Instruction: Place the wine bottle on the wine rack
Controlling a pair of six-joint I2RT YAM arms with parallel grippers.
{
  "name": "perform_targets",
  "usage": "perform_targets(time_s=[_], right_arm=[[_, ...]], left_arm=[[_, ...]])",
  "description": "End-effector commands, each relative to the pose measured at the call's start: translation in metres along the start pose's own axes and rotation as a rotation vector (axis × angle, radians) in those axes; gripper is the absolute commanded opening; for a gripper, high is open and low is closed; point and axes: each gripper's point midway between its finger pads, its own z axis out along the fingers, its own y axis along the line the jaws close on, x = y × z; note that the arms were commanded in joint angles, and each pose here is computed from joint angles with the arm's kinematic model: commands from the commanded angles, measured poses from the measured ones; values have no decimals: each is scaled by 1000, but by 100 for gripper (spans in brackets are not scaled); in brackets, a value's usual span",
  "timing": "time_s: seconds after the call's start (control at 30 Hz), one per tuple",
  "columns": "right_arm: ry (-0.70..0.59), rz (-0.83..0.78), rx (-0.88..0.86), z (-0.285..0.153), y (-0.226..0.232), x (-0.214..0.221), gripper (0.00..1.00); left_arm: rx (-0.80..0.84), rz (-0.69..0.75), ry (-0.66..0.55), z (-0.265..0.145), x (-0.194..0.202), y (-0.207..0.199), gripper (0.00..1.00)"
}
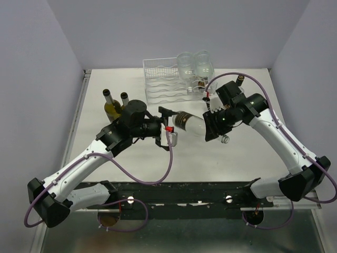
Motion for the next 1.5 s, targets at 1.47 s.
perform_targets(time_s=[1.47], right_arm=[[-795,222,210,88,-78,-119,0]], left_arm=[[-977,-412,-45,-120,-54,178,99]])
